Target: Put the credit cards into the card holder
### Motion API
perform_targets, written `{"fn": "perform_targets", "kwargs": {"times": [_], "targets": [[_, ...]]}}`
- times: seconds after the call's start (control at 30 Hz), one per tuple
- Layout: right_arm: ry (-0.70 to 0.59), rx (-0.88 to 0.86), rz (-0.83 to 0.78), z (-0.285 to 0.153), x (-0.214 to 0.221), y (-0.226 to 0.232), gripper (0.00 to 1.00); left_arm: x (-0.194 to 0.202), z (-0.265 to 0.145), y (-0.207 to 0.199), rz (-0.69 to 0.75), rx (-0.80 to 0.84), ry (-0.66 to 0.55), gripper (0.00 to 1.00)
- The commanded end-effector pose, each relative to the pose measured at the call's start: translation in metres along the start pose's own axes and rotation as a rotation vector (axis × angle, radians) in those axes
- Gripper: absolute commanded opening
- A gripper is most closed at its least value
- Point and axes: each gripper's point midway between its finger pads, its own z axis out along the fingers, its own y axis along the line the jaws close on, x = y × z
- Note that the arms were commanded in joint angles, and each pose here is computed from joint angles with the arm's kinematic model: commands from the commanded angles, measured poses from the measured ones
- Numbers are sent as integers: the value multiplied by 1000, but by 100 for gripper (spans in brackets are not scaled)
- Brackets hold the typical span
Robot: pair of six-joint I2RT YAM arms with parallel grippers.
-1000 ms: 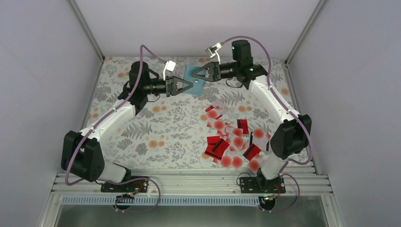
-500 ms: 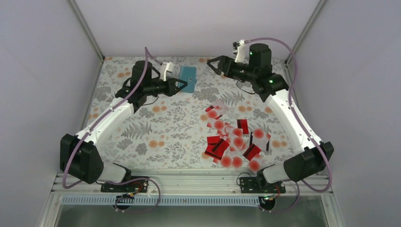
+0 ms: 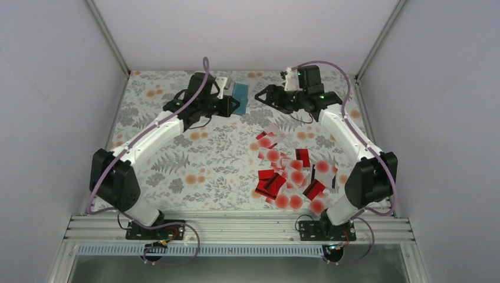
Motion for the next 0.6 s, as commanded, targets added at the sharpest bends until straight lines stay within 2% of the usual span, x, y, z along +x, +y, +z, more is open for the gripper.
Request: {"fn": "perform_targets", "kwargs": {"times": [0.0,0.27,0.57], "targets": [[17,-16,-71,3,4,19,83,-10,8,-11,11,-35,-5,2],[52,-12,-51,22,14,23,68,-14,25,-32,76,-26,17,2],[14,2,-71,19,3,28,55,-4,37,-51,135,-16,50,2]]}}
